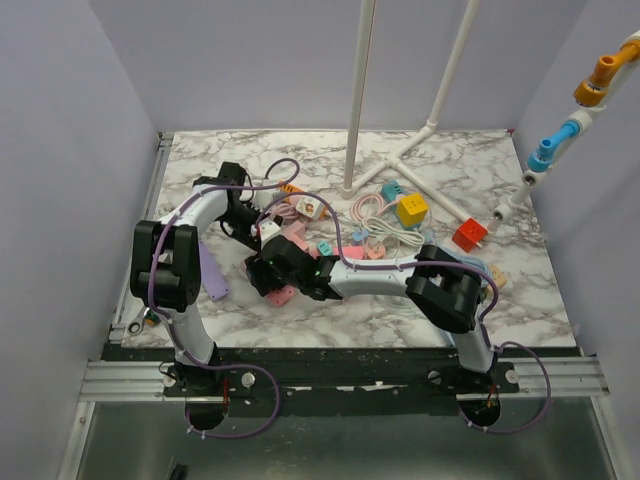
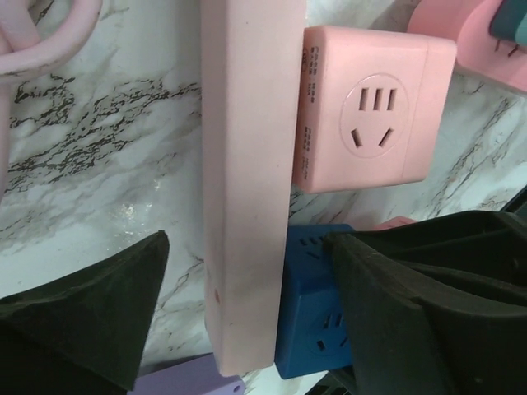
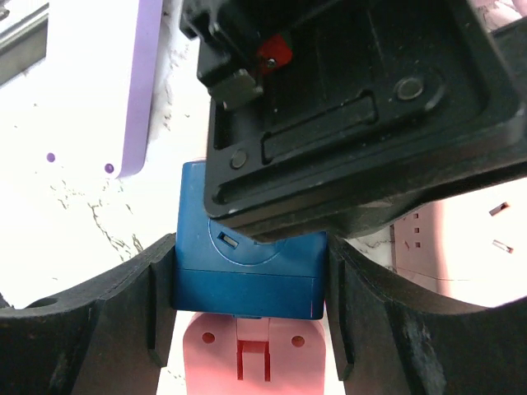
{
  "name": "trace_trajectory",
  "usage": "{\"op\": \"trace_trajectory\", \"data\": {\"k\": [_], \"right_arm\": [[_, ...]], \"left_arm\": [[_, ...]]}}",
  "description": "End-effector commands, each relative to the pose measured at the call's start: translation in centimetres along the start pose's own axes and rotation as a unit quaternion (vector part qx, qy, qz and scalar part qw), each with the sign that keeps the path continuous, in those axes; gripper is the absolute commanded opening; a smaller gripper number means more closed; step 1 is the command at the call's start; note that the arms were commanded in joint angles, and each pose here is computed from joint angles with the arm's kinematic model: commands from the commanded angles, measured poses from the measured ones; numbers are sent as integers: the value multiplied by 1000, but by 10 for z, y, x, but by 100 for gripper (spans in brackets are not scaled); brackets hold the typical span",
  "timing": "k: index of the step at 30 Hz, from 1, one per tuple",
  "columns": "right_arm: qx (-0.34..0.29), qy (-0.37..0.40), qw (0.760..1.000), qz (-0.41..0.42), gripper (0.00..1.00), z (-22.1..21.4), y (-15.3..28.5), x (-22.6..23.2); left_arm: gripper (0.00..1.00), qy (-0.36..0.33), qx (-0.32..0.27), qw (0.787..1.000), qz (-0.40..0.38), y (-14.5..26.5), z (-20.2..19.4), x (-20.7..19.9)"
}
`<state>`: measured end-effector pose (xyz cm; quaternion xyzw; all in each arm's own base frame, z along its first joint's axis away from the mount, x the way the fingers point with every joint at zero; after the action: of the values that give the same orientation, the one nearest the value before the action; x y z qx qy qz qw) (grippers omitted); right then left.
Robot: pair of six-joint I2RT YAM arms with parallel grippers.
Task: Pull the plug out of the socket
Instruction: Remove the plug from the socket.
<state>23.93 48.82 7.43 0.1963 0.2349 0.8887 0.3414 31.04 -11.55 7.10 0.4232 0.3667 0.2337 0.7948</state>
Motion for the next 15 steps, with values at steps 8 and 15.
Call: {"op": "trace_trajectory", "data": {"k": [8, 15], "right_arm": [[-138, -32, 990, 15, 37, 88, 14, 18], [-128, -29, 991, 3, 37, 79, 16, 12]], "left_arm": [[56, -5, 2, 999, -31, -6, 6, -15], [15, -21, 24, 999, 0, -1, -1, -7]]}}
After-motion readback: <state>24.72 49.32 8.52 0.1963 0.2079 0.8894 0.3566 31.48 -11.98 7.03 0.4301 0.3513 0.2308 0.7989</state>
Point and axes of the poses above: each gripper's point midway between its finger pads, its own y axis back along the fingers, its own x axis along the line the jaws close on, z = x × y, the point moved 1 cm from there along y, back along the fingers, and after that the axes turned 2 degrees about -y, right-handed, at the moved point
